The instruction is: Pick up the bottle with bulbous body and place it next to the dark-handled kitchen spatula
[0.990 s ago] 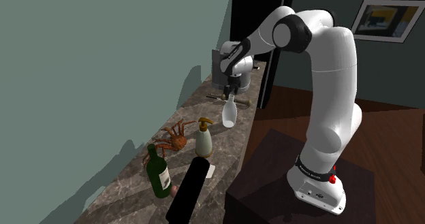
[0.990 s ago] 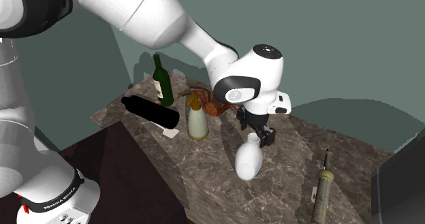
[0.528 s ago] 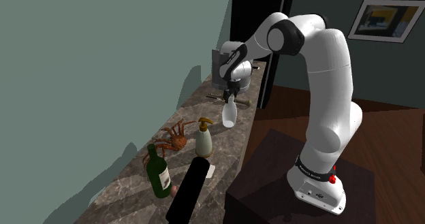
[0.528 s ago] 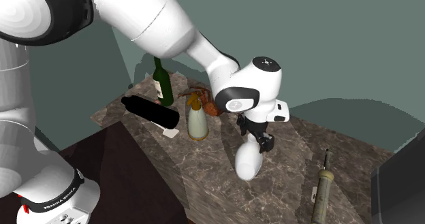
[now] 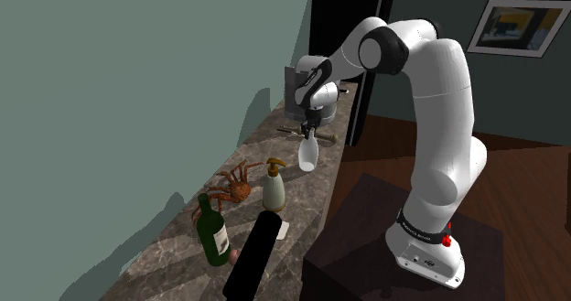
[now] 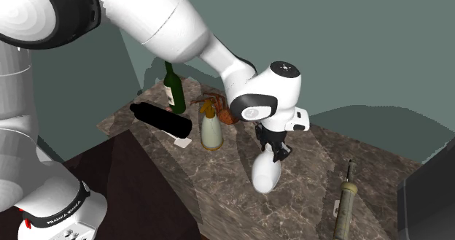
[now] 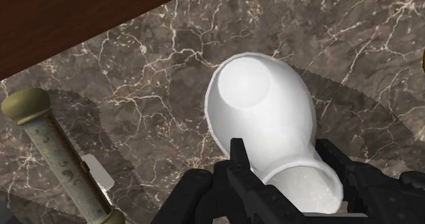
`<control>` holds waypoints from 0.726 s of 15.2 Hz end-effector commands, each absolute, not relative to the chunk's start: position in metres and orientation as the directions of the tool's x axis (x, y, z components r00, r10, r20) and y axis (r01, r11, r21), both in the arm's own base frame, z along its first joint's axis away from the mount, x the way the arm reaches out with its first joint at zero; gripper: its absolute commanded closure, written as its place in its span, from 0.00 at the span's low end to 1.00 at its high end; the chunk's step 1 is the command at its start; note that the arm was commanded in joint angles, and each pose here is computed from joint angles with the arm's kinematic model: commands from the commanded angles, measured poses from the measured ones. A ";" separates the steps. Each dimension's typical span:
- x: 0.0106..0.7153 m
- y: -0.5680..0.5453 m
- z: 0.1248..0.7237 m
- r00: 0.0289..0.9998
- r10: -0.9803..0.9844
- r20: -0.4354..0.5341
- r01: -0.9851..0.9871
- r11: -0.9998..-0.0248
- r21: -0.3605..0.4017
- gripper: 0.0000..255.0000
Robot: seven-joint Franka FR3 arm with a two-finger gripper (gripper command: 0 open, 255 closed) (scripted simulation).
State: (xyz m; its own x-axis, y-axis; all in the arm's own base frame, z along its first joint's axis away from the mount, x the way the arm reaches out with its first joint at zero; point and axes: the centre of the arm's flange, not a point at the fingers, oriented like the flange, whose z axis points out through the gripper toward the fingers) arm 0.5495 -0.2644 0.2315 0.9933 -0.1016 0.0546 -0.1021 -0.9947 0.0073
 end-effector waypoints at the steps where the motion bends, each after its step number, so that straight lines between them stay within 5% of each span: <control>1: 0.549 -0.264 0.231 0.993 -0.101 0.054 -0.102 -0.995 0.007 1.00; 11: 0.549 -0.264 0.247 0.993 -0.102 0.054 -0.102 -0.995 0.007 1.00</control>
State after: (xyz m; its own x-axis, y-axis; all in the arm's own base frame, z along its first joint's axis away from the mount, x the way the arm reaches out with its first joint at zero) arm 0.5490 -0.2643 0.2426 0.9934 -0.1015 0.0542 -0.1020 -0.9948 0.0070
